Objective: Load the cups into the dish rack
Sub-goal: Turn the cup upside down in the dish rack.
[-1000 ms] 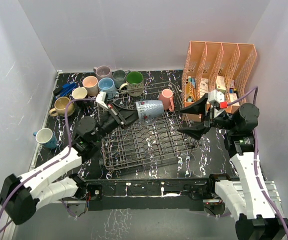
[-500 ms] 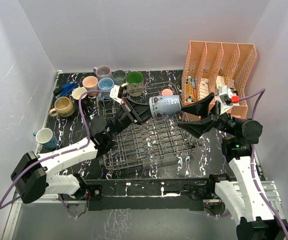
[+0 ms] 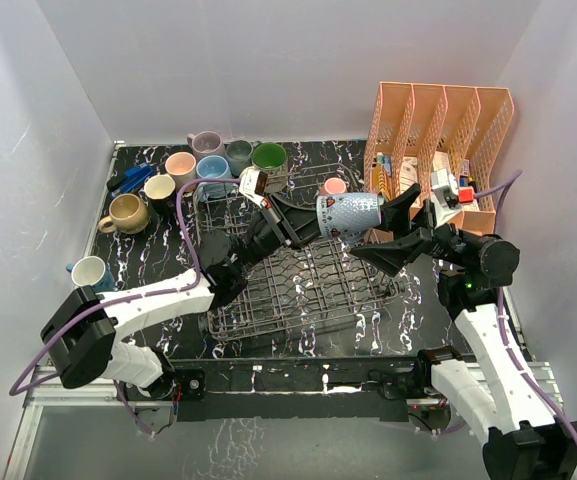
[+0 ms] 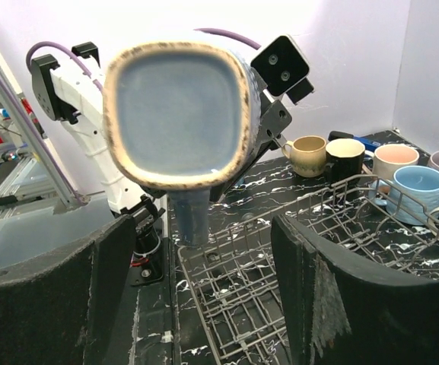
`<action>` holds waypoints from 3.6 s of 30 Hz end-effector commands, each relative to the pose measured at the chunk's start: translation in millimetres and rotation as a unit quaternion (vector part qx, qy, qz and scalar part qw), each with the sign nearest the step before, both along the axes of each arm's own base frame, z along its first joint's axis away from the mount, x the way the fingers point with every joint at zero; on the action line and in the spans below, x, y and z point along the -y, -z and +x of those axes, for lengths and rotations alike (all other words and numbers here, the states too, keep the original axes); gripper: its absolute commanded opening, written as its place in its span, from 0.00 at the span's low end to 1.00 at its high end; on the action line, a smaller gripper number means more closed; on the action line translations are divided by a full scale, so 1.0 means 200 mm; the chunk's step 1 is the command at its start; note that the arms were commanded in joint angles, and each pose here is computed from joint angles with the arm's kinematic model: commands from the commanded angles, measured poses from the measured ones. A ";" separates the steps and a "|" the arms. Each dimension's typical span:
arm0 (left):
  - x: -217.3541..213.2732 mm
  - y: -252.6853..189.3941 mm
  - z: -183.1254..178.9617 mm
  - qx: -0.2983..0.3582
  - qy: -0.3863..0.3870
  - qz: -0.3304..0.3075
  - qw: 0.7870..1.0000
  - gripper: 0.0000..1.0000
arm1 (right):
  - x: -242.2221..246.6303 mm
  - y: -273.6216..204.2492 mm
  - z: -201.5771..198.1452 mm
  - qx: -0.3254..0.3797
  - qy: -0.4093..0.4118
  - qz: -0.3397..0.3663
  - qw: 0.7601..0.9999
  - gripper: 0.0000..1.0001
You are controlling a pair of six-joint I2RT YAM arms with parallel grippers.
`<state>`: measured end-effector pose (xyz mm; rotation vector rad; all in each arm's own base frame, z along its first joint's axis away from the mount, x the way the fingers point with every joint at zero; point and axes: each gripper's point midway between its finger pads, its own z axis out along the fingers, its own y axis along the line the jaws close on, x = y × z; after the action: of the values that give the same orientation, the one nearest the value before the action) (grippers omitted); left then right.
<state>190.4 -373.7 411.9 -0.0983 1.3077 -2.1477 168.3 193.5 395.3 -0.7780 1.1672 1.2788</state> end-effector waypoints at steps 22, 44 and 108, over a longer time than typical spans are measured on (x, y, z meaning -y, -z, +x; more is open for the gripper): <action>0.03 -0.18 -0.10 0.050 0.023 -0.067 0.996 0.00 | -0.04 -0.11 -0.05 0.038 -0.018 0.007 0.999 0.22; -0.23 0.25 -0.04 0.003 -0.116 0.065 0.991 0.59 | -0.03 0.02 0.05 -0.001 -0.003 -0.030 1.000 0.08; -0.99 0.80 0.00 -0.076 -0.322 0.502 0.799 0.89 | 0.15 1.51 1.19 -0.152 0.319 -0.455 0.818 0.08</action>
<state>190.5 -179.2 249.8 -0.2054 1.9919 -0.7148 370.3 157.9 57.3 -0.8127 2.2741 0.2660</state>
